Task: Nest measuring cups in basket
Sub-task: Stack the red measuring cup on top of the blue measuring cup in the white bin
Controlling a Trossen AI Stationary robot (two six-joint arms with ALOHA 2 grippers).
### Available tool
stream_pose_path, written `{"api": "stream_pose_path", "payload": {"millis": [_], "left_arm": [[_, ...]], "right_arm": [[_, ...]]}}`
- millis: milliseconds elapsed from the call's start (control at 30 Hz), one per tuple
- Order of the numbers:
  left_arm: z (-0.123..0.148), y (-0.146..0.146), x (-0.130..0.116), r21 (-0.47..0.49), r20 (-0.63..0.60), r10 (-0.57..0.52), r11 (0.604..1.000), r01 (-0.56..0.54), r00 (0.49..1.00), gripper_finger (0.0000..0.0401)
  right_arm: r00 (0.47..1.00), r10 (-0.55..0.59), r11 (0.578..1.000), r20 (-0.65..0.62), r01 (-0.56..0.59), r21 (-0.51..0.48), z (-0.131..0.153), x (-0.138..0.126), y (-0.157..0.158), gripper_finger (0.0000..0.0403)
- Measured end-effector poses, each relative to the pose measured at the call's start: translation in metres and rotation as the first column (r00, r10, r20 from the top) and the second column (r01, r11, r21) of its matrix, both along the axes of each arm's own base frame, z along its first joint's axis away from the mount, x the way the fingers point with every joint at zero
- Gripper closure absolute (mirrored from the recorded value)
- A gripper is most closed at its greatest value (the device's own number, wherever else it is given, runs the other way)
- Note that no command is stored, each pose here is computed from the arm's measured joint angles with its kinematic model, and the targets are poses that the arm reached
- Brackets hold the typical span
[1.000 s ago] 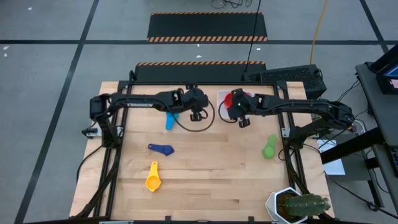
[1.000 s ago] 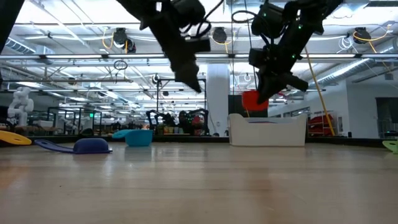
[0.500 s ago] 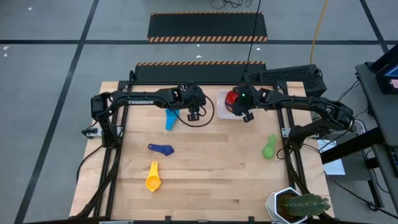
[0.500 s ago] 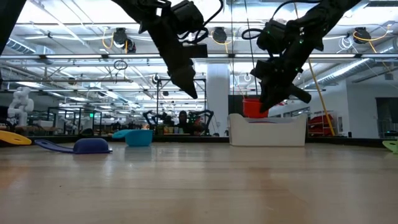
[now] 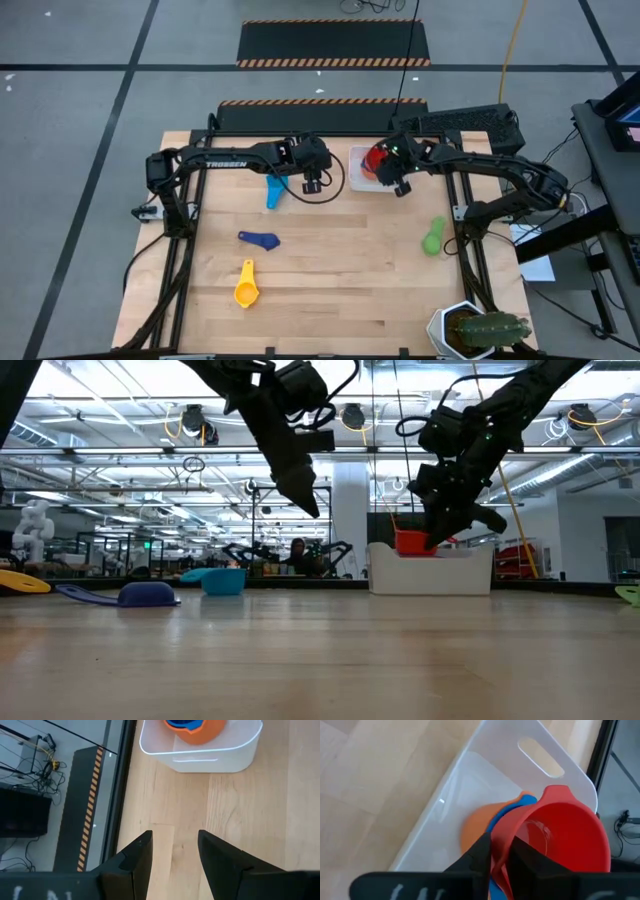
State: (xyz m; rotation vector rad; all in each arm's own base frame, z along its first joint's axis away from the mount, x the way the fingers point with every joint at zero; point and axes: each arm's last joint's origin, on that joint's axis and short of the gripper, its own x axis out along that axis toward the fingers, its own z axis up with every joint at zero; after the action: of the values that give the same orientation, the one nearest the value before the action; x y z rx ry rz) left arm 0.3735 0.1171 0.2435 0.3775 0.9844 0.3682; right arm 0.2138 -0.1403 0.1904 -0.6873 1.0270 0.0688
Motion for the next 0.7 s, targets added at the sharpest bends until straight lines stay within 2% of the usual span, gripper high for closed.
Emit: {"api": "stream_pose_path", "payload": {"millis": [233, 700], "left_arm": [[0.0, -0.0001, 0.0, 0.002, -0.002, -0.003, 1.0, 0.003, 1.0, 0.024], [0.0, -0.0002, 0.0, 0.002, -0.003, -0.004, 1.0, 0.004, 1.0, 0.024]], "right_arm": [[0.999, -0.016, 1.0, 0.047, 0.015, 0.017, -0.0004, 0.0033, -0.0031, 0.0351], [0.988, -0.119, 0.991, 0.097, 0.112, 0.074, 0.0002, 0.0061, -0.0046, 0.0279]]}}
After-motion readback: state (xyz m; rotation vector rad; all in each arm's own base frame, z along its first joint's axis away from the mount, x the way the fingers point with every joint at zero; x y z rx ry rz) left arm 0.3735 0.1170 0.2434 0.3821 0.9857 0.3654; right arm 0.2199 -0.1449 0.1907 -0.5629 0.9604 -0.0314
